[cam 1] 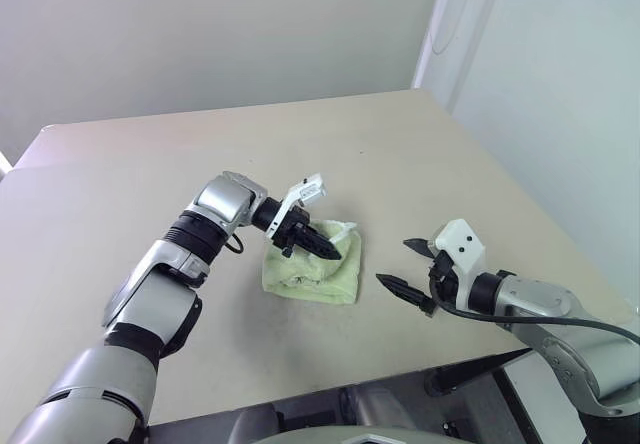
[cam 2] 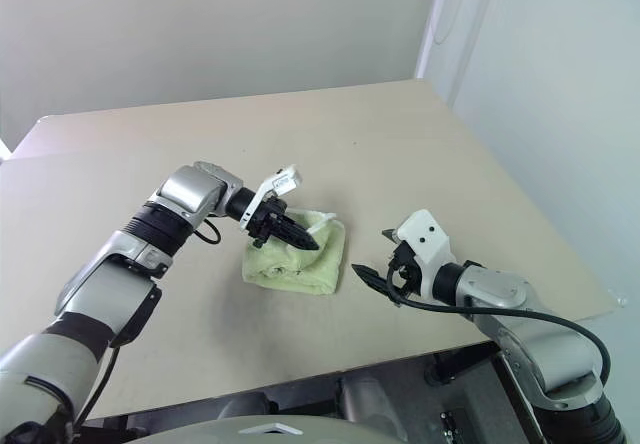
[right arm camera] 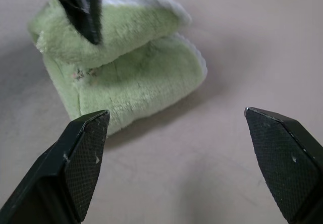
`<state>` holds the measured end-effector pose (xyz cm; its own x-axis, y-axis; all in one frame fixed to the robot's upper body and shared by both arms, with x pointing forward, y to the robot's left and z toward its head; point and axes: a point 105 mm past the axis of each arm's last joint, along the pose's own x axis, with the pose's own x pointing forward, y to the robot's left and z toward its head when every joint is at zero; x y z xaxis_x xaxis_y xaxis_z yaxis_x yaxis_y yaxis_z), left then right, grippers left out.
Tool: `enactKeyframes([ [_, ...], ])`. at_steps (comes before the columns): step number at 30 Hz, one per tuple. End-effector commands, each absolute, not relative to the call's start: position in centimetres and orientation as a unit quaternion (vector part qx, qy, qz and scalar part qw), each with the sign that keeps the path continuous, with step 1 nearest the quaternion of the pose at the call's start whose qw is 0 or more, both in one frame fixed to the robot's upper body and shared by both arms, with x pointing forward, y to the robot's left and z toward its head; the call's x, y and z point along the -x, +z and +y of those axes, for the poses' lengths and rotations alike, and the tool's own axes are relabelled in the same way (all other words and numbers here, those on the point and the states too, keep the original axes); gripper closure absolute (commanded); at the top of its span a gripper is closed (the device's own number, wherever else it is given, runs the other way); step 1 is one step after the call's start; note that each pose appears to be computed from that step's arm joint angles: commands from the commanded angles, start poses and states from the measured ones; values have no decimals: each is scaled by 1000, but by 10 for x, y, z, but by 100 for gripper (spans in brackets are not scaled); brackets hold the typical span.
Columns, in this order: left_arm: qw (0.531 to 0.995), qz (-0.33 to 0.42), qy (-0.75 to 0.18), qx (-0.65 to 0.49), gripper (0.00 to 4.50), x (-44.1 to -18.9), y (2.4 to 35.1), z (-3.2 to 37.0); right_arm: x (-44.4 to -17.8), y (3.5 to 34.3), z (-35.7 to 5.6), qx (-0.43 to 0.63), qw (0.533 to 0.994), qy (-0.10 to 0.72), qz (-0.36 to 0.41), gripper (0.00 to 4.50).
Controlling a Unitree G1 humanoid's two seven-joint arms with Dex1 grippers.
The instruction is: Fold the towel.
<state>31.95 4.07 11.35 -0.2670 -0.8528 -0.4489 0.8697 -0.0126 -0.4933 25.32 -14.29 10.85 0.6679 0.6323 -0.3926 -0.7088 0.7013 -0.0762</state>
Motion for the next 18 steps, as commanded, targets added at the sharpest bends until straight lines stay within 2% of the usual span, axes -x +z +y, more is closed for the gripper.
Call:
enactKeyframes([
  [1,606,329,-724,-5,246,-322,126,40,-256,122,-144,135,910,364,147,0],
  [5,605,320,-728,-18,103,-320,125,43,-260,123,-145,141,909,363,147,0],
  [7,606,299,-737,-10,25,-320,136,44,-262,122,-146,142,909,363,148,0],
  [8,606,291,-741,-6,2,-319,140,45,-263,122,-146,142,908,364,149,0],
  [13,605,284,-744,-3,2,-319,144,45,-263,122,-147,143,908,364,149,0],
  [16,701,189,-684,-68,2,-356,180,73,-279,154,-140,87,916,379,95,0],
  [18,727,157,-656,-128,2,-367,182,89,-285,162,-133,62,915,390,86,0],
])
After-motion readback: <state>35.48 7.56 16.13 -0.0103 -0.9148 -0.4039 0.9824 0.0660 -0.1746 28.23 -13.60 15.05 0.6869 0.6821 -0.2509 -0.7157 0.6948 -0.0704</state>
